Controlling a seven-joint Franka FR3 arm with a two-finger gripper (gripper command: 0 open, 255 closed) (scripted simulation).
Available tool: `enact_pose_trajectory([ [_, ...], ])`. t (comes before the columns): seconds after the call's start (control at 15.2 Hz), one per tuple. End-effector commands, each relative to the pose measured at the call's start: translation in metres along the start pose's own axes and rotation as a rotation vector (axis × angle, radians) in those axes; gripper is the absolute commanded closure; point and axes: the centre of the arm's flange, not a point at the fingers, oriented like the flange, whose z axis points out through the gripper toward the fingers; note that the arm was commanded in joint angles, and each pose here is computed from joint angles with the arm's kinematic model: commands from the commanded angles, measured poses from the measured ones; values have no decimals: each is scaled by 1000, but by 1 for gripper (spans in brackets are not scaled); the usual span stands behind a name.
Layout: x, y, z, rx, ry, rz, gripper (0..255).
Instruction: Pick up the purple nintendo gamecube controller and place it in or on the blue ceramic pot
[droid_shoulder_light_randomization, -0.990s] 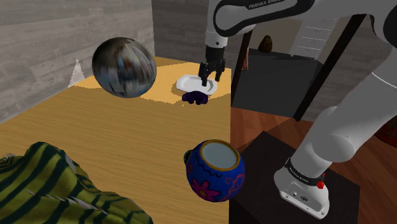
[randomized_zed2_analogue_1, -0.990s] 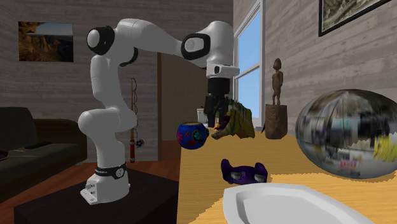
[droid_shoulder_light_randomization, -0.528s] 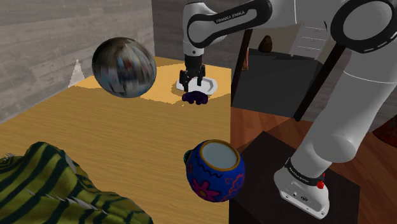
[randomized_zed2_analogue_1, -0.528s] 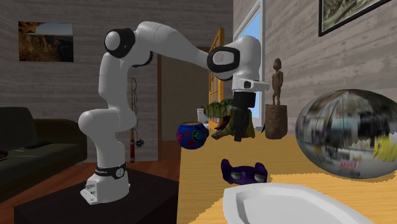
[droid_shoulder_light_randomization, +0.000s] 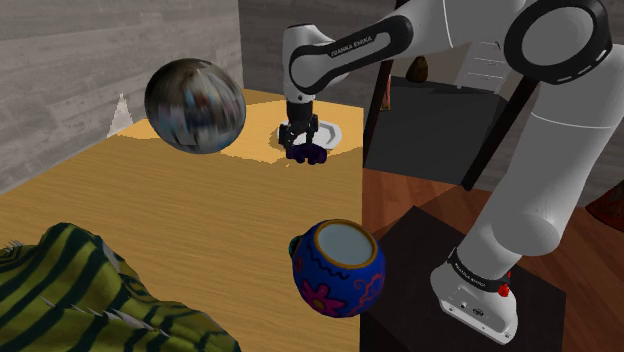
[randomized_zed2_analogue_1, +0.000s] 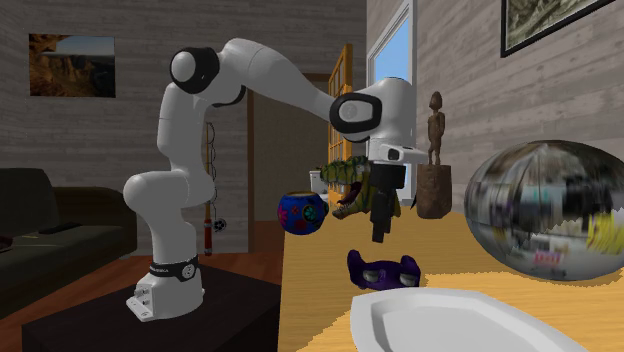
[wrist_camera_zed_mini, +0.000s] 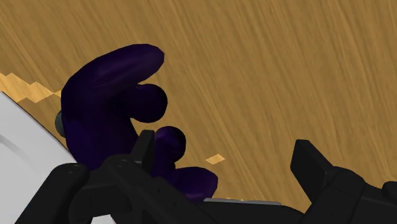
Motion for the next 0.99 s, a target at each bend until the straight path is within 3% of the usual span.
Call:
enact_pose_trajectory([
  [0.0,0,0,6,0,1,0,0],
  [0.46,0,0,6,0,1,0,0],
  [0.53,0,0,6,0,1,0,255],
  [0.92,0,0,6,0,1,0,255],
])
